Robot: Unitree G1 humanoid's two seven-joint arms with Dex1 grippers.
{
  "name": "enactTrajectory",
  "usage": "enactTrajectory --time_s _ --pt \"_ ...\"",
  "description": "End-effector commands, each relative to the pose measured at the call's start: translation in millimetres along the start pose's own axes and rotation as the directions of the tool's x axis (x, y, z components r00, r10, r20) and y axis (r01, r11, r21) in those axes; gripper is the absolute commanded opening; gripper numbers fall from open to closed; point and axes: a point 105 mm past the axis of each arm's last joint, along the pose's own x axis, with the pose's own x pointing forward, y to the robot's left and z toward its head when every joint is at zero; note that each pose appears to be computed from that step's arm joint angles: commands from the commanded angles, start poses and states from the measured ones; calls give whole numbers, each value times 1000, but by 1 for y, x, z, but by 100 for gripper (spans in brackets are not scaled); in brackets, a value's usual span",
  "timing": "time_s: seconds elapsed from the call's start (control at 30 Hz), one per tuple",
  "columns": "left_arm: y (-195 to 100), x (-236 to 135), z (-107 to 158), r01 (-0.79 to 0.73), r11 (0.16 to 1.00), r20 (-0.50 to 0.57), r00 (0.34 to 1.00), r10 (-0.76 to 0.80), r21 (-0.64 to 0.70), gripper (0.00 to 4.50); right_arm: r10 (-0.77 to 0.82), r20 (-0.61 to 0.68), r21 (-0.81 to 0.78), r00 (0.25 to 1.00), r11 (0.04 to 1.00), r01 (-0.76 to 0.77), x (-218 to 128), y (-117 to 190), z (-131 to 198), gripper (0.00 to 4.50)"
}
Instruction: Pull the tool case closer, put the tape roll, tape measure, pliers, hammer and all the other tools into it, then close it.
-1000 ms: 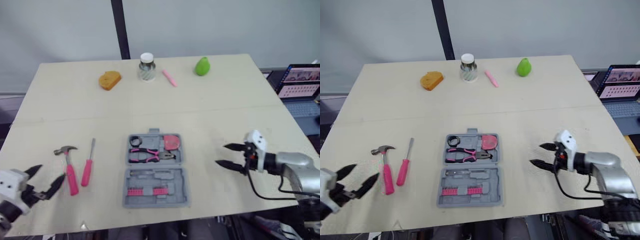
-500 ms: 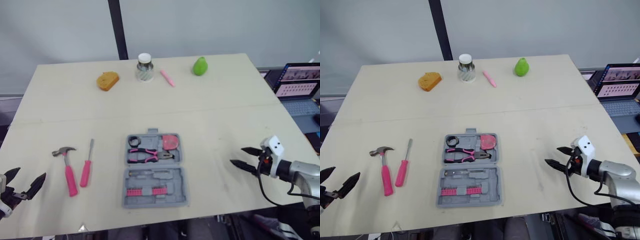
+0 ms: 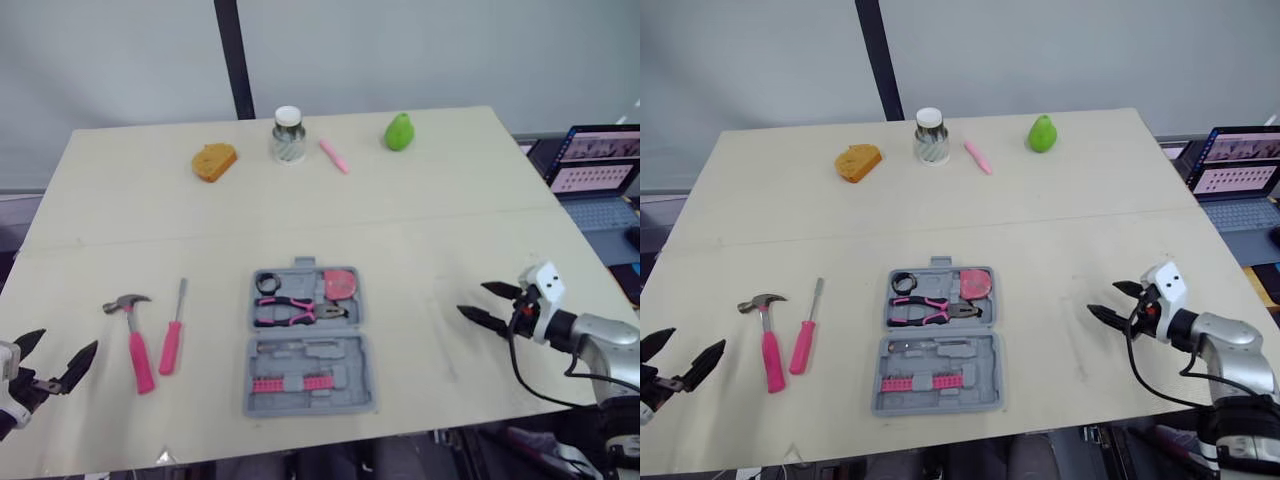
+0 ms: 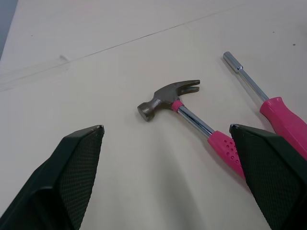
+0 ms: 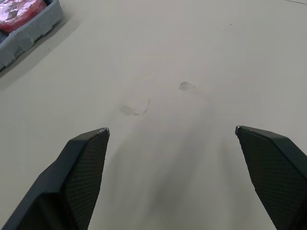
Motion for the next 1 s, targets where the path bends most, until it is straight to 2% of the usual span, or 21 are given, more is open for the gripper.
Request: enactTrajectory --time_s 0.03,1.0 --pt "-2 2 7 1 1000 16 1000 -2 21 450 5 5 -26 1000 1000 -5 -1 -1 3 444" --pt "-12 8 8 11 1000 31 999 -12 20 450 43 -1 -40 999 998 -43 7 10 10 444"
